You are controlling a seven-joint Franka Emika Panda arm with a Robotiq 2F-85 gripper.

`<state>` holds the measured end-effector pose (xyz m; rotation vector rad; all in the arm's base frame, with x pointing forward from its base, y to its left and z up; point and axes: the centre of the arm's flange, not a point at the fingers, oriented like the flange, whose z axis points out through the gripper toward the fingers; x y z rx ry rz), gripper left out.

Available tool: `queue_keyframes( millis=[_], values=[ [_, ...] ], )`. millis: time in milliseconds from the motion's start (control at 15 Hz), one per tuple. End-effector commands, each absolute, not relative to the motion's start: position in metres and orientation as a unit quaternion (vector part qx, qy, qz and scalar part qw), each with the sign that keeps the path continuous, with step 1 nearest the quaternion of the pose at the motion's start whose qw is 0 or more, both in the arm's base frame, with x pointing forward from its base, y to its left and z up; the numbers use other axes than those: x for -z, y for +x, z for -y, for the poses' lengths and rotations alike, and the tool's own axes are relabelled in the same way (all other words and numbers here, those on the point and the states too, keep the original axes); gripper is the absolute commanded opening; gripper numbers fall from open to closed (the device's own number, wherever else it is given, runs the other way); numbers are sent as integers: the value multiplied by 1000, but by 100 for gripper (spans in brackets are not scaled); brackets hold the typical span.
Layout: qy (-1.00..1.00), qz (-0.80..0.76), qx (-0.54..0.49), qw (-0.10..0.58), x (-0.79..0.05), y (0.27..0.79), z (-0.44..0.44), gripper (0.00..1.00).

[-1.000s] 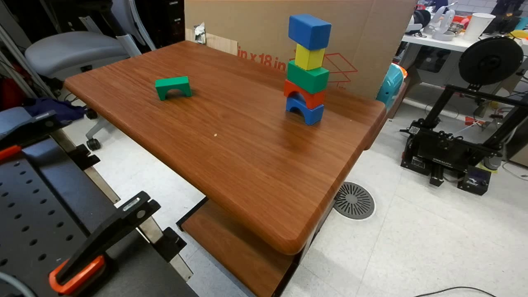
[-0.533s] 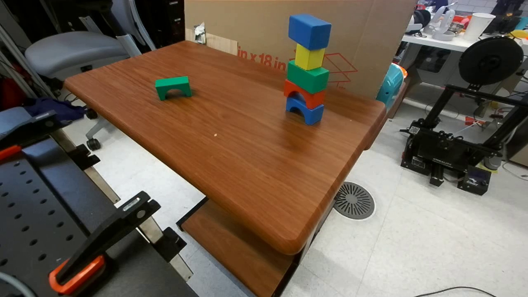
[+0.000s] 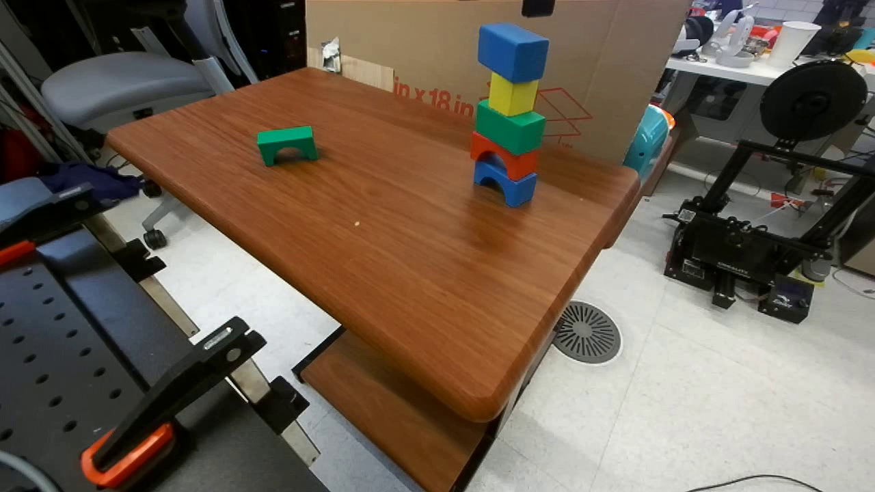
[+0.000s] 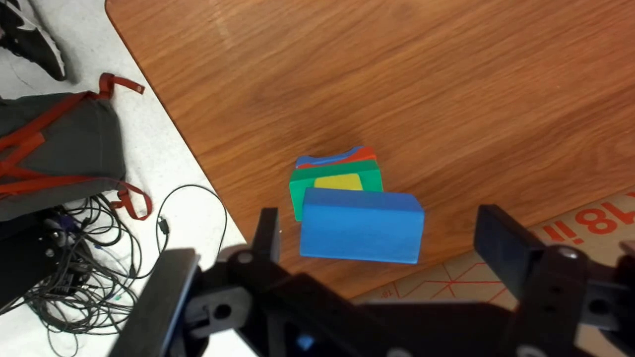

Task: Remove the blue block from the top of the stack

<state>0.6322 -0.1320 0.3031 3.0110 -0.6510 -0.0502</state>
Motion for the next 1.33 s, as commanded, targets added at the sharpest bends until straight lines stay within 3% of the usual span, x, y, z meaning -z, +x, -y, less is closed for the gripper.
queue_keyframes(
  millis=[0,867,933,1000,1267],
  values=[
    [977,211,7,34,-296,647,129,100],
    [976,211,22,44,-272,658,133,100],
    [976,212,23,44,-272,658,134,75],
    [976,213,23,44,-272,658,134,74],
    [976,215,19,40,-280,656,136,42]
  ],
)
